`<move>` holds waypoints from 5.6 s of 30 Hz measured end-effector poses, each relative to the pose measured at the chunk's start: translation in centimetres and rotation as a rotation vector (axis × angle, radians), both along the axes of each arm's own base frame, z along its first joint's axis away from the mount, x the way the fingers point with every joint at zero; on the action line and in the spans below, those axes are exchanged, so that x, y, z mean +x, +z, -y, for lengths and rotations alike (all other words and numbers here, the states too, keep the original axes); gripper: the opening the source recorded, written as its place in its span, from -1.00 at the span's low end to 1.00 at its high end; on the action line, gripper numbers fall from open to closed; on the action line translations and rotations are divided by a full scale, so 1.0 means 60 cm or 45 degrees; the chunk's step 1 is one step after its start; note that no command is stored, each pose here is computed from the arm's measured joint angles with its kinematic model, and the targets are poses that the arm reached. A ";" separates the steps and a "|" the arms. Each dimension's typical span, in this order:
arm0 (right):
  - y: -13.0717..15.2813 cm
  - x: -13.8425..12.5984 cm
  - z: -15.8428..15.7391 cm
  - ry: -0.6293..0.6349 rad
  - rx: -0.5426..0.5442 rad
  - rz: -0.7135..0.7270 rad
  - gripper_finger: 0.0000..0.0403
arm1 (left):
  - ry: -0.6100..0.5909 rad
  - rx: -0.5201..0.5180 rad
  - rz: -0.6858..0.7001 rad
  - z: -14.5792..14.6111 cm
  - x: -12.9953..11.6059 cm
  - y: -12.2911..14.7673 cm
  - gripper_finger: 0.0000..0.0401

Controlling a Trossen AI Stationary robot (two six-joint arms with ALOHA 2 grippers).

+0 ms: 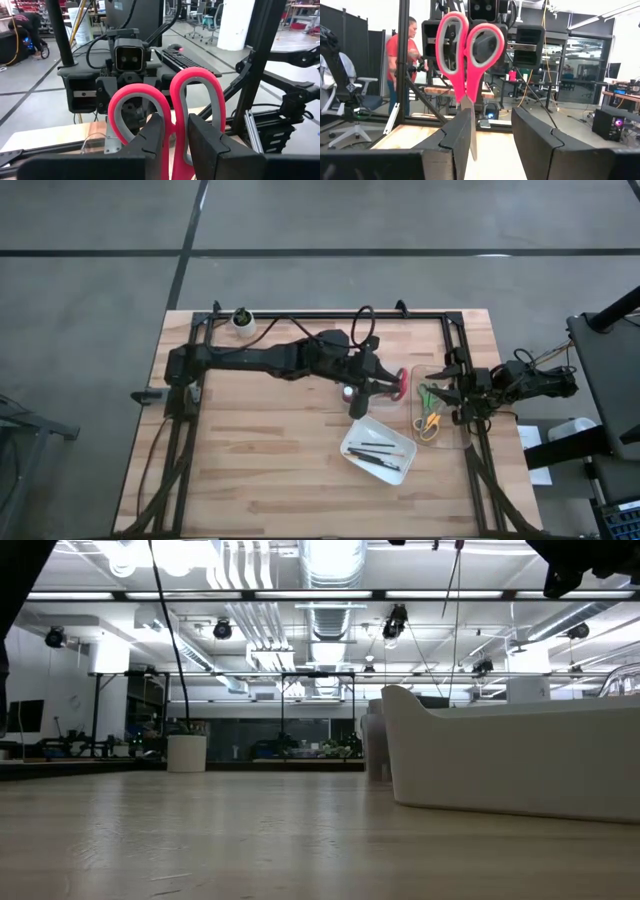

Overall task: Pick & Place Paint Supplies
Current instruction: Put the red scissors into the right transparent bin

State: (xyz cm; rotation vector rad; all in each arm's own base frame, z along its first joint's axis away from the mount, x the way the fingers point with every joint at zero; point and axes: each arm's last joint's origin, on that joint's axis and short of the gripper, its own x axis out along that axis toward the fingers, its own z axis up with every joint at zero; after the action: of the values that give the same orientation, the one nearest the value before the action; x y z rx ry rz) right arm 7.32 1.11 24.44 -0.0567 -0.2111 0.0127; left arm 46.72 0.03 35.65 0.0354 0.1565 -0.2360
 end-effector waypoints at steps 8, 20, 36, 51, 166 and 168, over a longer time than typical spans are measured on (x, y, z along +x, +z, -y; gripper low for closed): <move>0.001 0.000 0.000 -0.007 0.011 0.006 -0.31 | 0.015 0.024 -0.013 -0.011 0.000 -0.002 -0.66; -0.001 0.007 0.002 -0.065 0.198 -0.020 -0.31 | 0.033 0.071 -0.029 -0.011 -0.001 -0.006 -0.66; -0.005 0.044 -0.011 0.021 0.071 -0.114 -0.31 | 0.032 0.072 -0.028 -0.011 -0.001 -0.006 -0.66; 0.008 0.062 -0.014 -0.005 -0.016 -0.026 -0.31 | 0.032 0.072 -0.028 -0.011 -0.001 -0.006 -0.66; -0.001 0.064 -0.014 -0.094 -0.388 -0.088 0.83 | 0.070 0.061 -0.016 -0.015 0.000 -0.004 -0.66; -0.001 0.064 -0.014 -0.095 -0.388 -0.088 0.83 | 0.070 0.061 -0.014 -0.015 0.000 -0.004 -0.66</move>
State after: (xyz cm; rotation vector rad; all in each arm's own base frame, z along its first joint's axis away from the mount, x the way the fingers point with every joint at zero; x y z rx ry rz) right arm 11.18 1.95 24.39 -0.3668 -0.1368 -0.0273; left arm 46.74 0.94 35.43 0.0770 0.1737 -0.1778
